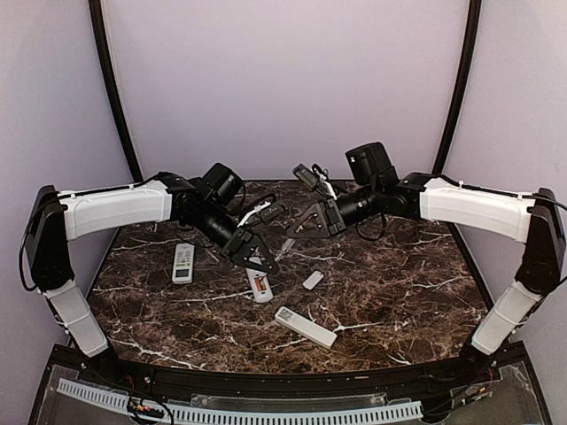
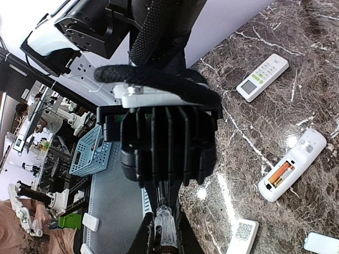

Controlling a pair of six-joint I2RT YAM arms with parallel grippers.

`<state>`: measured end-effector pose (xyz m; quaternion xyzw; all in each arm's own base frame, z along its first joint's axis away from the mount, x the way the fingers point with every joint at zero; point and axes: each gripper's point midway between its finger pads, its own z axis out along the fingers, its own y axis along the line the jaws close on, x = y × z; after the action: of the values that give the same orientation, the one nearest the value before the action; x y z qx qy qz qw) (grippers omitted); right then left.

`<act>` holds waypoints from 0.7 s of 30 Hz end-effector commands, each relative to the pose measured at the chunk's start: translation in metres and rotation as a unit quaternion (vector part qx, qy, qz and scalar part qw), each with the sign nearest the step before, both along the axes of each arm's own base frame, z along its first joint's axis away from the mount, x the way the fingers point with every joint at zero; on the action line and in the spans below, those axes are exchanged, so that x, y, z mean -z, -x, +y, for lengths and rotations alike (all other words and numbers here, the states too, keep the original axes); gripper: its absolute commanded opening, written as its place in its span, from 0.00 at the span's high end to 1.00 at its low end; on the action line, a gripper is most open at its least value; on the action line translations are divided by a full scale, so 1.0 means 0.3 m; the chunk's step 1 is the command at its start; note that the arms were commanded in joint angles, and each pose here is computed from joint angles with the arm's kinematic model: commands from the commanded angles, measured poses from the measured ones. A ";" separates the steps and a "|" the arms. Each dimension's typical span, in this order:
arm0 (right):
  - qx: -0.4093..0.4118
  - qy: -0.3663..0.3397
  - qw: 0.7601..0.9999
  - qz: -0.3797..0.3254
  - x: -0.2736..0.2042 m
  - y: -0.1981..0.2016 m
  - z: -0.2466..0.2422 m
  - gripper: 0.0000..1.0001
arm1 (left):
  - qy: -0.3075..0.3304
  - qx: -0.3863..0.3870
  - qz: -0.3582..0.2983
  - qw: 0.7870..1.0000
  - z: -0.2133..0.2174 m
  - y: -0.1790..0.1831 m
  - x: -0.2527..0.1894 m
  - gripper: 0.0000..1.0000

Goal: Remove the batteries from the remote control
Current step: Pass from the left arm to the right

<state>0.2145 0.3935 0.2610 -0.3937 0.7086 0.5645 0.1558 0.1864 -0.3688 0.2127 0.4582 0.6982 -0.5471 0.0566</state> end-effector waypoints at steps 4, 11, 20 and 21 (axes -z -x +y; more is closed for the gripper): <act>0.033 0.004 0.999 -0.033 -0.018 -0.031 0.009 1.00 | -0.021 -0.037 -0.035 0.998 -0.008 -0.051 -0.013 0.56; 0.148 0.016 0.986 -0.081 -0.031 -0.138 -0.065 1.00 | -0.003 -0.177 -0.106 0.979 0.080 -0.220 -0.095 0.21; 0.264 0.060 0.958 -0.090 0.061 -0.203 -0.088 1.00 | -0.063 -0.323 -0.086 0.940 0.210 -0.437 -0.040 0.18; 0.269 0.069 0.956 -0.090 0.079 -0.203 -0.081 1.00 | -0.075 -0.340 -0.083 0.934 0.222 -0.464 -0.027 0.19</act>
<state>0.2609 0.3666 0.2543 -0.2929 0.7815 0.4545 0.3113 0.2961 -0.3134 0.2498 0.3112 0.7936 -0.4429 0.2777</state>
